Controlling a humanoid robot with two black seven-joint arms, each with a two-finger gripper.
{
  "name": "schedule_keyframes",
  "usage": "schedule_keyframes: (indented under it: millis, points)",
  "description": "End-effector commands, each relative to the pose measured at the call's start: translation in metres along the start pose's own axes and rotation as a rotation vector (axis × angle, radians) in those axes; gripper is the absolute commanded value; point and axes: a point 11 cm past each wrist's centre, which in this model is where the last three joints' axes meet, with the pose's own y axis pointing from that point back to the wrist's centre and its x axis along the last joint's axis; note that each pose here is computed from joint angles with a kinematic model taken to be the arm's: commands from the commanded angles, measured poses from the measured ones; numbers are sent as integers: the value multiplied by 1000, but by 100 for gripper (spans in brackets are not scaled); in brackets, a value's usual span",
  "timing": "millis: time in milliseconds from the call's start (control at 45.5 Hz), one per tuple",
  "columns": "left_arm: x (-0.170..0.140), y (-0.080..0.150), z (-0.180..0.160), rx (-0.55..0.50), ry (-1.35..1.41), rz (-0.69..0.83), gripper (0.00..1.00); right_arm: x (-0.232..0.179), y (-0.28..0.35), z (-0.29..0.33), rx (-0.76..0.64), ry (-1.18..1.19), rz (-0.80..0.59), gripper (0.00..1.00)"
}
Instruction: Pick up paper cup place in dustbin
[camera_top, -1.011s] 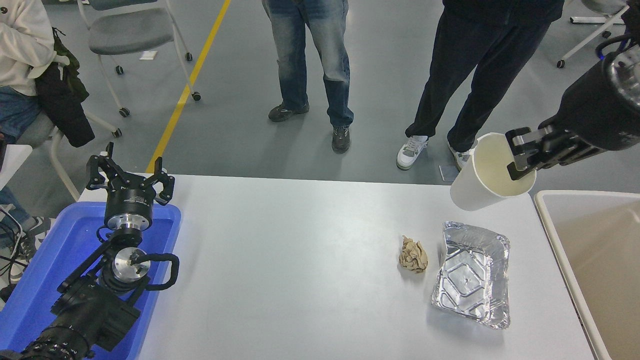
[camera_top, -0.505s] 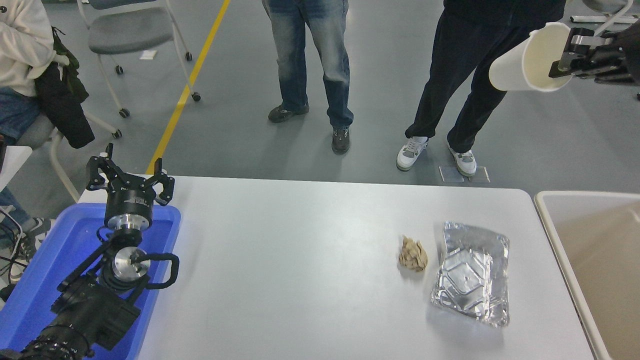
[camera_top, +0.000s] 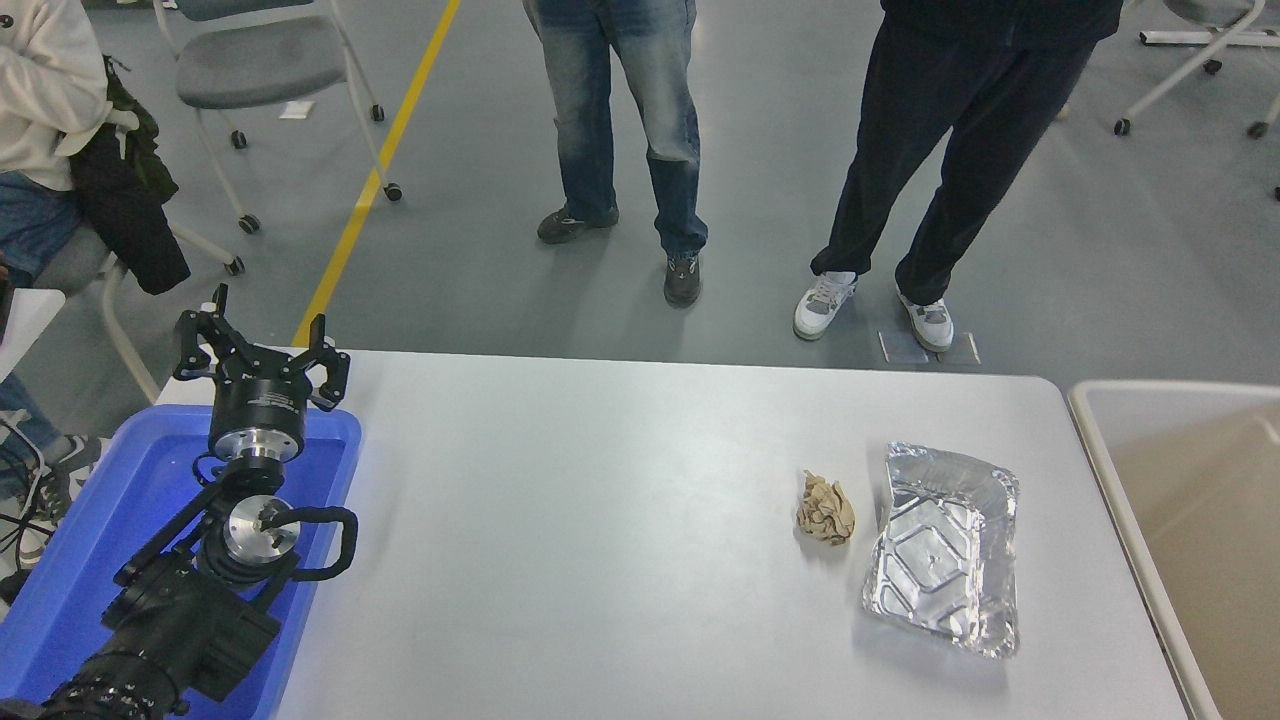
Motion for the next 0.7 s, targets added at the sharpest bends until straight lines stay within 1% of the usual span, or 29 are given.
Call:
schedule_keyframes:
  millis: [0, 132, 176, 396, 505, 615, 681]
  points:
    - [-1, 0, 0, 0, 1, -3, 99, -10, -27, 93, -161, -91, 134, 0]
    - [0, 0, 0, 1, 0, 0, 99, -24, -33, 143, -234, -115, 200, 0]
    - [0, 0, 0, 0, 0, 0, 99, -31, -32, 157, -253, -120, 202, 0]
    - [0, 0, 0, 0, 0, 0, 99, -76, -20, 216, -351, -152, 117, 0]
    - [0, 0, 0, 0, 0, 0, 99, -88, -10, 243, -405, -180, 86, 0]
    - [0, 0, 0, 0, 0, 0, 99, -101, 3, 273, -460, -195, 2, 0]
    - [0, 0, 0, 1, 0, 0, 99, -105, 10, 288, -485, -199, -24, 0]
